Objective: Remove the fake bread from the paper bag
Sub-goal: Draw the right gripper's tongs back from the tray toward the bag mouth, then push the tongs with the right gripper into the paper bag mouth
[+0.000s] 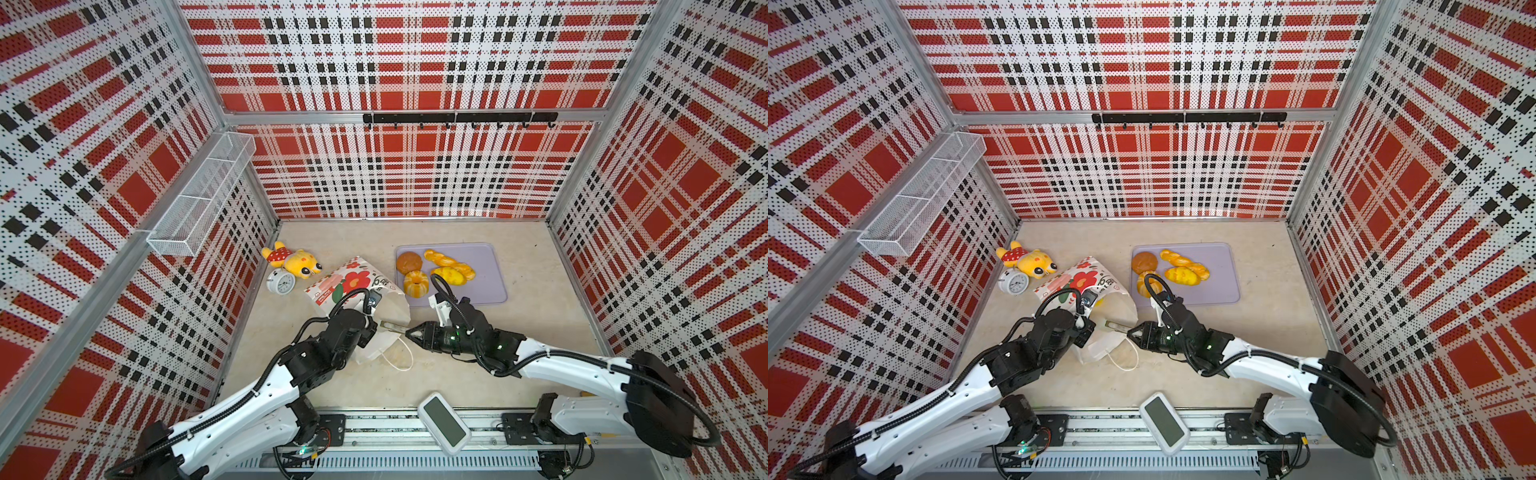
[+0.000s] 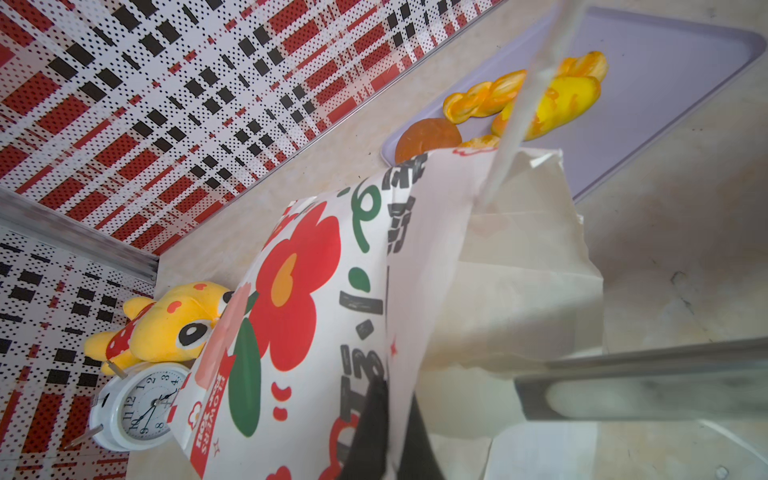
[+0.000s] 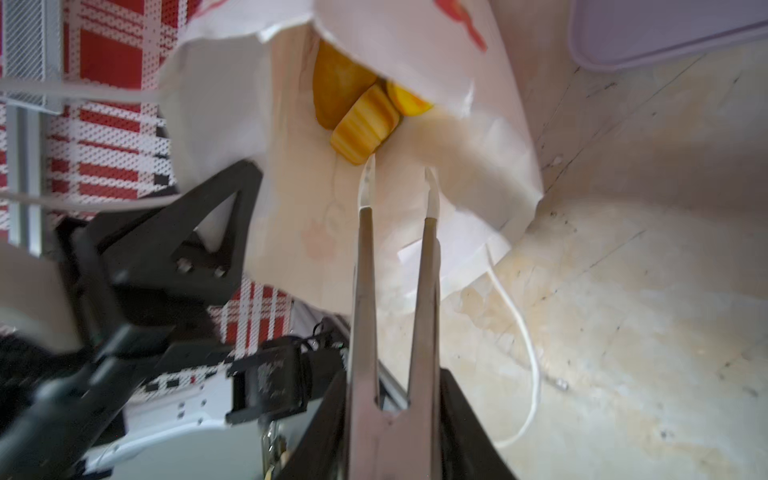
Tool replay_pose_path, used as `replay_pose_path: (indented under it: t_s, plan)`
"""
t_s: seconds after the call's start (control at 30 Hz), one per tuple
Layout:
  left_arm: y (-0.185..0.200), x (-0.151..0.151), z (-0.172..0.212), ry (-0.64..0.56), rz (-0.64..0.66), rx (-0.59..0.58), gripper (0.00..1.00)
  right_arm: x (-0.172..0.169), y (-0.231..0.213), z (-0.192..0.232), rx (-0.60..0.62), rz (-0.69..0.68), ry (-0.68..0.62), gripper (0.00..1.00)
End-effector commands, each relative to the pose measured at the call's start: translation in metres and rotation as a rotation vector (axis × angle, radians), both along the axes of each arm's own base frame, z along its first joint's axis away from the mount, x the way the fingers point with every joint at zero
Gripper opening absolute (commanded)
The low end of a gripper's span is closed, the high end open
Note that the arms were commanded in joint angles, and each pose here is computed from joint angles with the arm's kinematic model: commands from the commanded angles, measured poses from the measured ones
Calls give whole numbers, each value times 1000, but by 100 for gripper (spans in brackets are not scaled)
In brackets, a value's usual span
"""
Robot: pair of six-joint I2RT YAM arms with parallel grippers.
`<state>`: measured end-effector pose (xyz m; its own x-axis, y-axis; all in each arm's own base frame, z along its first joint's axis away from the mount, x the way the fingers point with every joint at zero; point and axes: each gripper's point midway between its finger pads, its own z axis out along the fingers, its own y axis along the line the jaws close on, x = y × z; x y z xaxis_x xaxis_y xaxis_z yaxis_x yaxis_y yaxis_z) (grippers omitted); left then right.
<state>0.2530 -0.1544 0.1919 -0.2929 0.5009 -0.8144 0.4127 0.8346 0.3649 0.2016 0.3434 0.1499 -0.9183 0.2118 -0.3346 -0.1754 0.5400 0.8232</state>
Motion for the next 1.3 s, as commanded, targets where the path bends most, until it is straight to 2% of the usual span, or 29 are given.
replay_pose_path:
  t_s: [0.0, 0.17, 0.33, 0.6, 0.73, 1.0, 1.27]
  plan:
    - [-5, 0, 4, -25, -13, -36, 0, 29, 19, 39, 177, -123, -99, 31]
    - [-5, 1, 6, -33, -10, -40, 0, 43, 33, 35, 244, -206, -124, 28]
    - [-5, 1, 7, -36, -9, -46, 0, 48, 49, 28, 303, -221, -115, 28]
    - [-5, 1, 8, -38, -8, -43, 0, 47, 53, 6, 265, -262, -56, 38]
    - [-5, 1, 8, -41, -8, -44, 0, 47, 45, 1, 221, -298, -45, 39]
    - [-3, 2, 10, -49, 5, -44, 0, 43, 37, 1, 139, -381, -19, 36]
    - [0, 2, 13, -59, 19, -41, 0, 29, 32, 15, 86, -340, -50, 32]
